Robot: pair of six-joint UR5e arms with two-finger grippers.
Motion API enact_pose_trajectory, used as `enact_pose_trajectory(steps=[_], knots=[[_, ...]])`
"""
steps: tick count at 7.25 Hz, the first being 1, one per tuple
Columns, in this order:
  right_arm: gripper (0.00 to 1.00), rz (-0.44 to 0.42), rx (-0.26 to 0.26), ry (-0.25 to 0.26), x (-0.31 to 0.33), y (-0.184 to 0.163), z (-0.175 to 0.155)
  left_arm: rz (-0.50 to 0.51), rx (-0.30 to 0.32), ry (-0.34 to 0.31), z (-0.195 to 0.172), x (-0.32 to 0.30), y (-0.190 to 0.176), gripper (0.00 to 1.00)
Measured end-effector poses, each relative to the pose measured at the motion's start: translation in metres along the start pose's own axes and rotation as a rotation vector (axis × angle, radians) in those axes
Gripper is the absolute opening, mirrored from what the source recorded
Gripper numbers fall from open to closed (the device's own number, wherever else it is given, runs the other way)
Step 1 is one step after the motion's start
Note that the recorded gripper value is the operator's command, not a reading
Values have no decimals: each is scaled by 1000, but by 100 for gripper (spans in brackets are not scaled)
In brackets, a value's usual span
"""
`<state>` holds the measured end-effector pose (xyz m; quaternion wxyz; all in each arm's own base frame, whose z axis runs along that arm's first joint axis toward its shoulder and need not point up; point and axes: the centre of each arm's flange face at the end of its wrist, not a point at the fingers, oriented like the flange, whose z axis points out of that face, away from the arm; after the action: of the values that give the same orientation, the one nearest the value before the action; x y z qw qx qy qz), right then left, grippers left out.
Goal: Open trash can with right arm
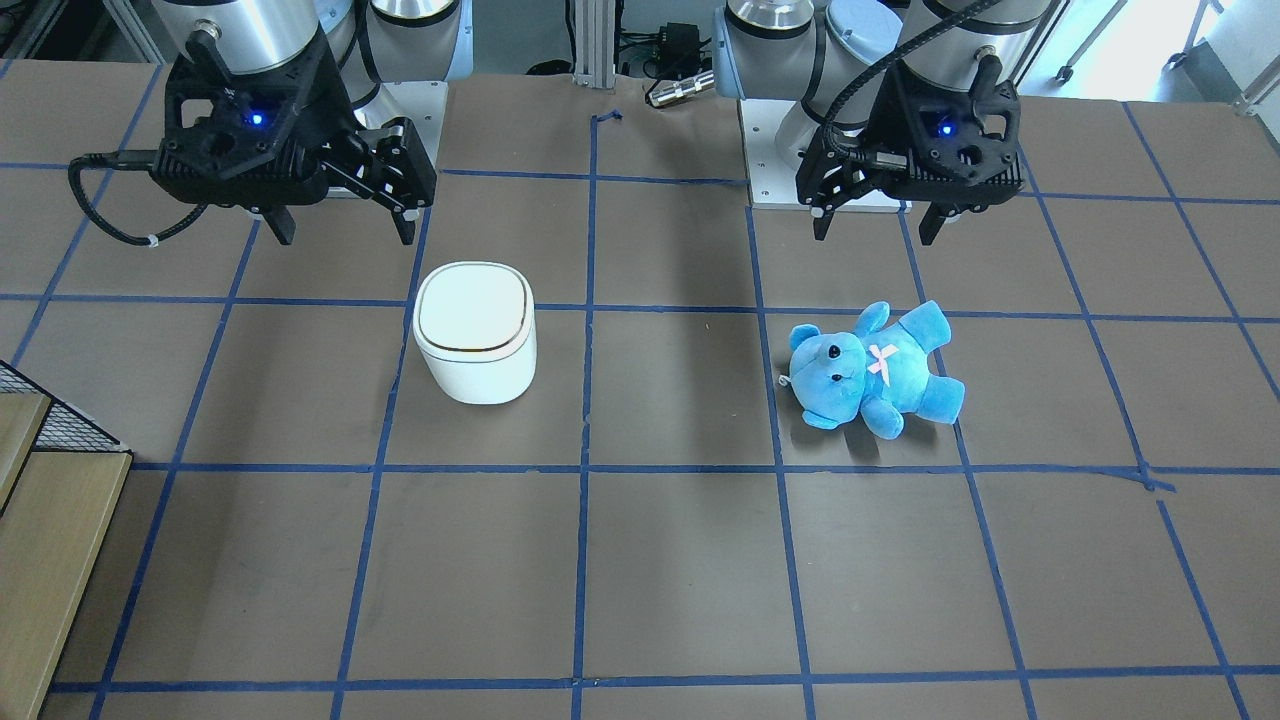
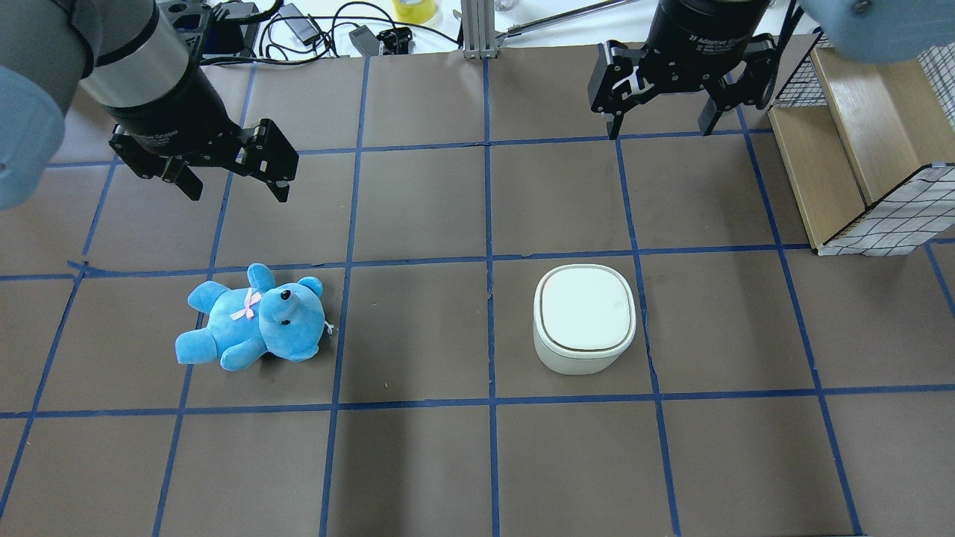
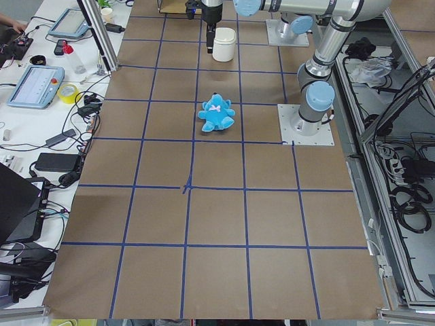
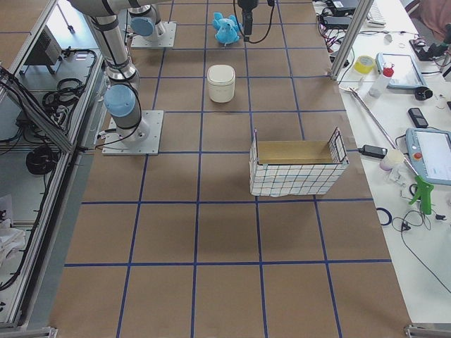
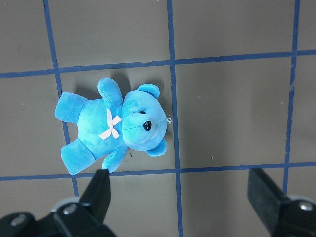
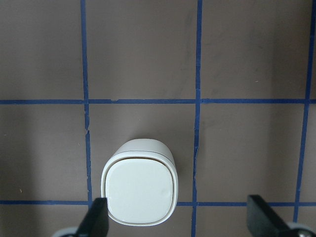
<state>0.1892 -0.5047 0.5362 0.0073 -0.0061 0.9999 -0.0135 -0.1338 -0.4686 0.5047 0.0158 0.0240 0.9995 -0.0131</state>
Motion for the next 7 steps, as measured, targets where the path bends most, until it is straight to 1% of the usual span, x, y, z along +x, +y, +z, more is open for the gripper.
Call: enact_pose_trajectory(steps=[3, 4, 5, 6, 7], knots=[[100, -3, 16, 7, 0, -1, -2, 0, 1, 0, 0, 0, 0, 100], [90, -2, 13, 9, -1, 0, 0, 0, 0, 0, 0, 0, 0, 100], [34, 1, 10, 11, -2, 0, 1, 0, 0, 0, 0, 0, 0, 100], [1, 3, 1, 12, -2, 1, 4, -1, 0, 0, 0, 0, 0, 100], [0, 14, -27, 10, -4, 5, 11, -1, 0, 0, 0, 0, 0, 100]])
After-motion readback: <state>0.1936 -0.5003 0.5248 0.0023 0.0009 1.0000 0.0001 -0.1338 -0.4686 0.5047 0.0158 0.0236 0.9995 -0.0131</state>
